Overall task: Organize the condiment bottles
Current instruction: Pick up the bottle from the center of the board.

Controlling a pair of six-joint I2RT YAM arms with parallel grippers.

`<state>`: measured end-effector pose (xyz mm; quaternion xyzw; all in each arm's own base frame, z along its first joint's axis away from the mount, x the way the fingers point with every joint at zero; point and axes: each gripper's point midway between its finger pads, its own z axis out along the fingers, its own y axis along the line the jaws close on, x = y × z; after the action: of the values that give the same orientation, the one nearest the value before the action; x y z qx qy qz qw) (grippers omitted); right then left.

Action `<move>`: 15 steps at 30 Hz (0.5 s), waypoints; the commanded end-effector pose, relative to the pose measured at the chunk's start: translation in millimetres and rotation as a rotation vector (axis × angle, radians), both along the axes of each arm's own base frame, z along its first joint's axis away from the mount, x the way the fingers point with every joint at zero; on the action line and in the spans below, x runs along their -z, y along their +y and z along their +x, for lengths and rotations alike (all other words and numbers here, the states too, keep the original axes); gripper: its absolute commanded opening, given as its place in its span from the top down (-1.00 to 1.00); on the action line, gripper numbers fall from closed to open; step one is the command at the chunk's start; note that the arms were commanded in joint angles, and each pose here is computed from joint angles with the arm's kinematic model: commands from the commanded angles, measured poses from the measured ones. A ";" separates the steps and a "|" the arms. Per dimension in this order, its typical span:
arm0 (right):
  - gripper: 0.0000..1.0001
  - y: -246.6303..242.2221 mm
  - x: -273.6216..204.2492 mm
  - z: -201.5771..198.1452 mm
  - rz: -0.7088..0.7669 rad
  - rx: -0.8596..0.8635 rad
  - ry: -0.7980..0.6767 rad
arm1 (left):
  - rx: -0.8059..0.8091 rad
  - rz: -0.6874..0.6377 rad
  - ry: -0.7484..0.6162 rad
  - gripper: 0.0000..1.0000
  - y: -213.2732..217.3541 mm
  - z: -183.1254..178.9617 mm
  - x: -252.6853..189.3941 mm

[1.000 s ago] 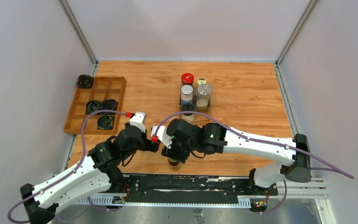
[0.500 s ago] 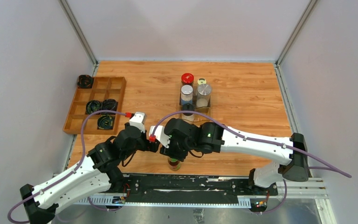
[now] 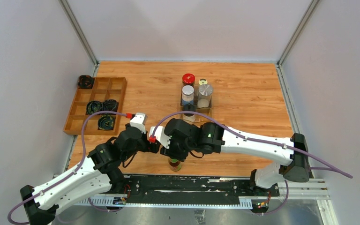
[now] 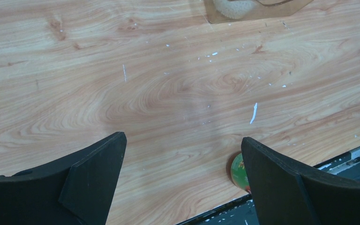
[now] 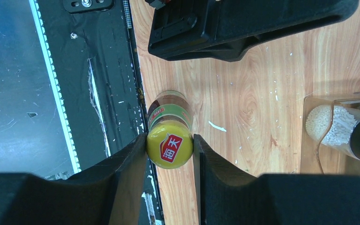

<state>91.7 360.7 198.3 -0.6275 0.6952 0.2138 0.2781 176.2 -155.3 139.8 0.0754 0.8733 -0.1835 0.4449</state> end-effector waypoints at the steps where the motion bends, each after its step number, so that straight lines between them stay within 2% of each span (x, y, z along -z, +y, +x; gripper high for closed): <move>1: 0.37 1.6 -10.5 -1.2 0.009 -0.015 -0.023 | -0.011 -0.004 0.008 -1.00 1.9 -0.9 3.6; 15: 0.37 -3.1 -38.4 14.9 0.047 0.023 -0.100 | -0.009 -0.001 0.011 -1.00 1.5 -1.0 4.2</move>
<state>98.6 353.1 199.5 -0.6294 0.6991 0.1882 0.2824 176.1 -155.4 139.6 0.0738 0.8736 -0.1841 0.4443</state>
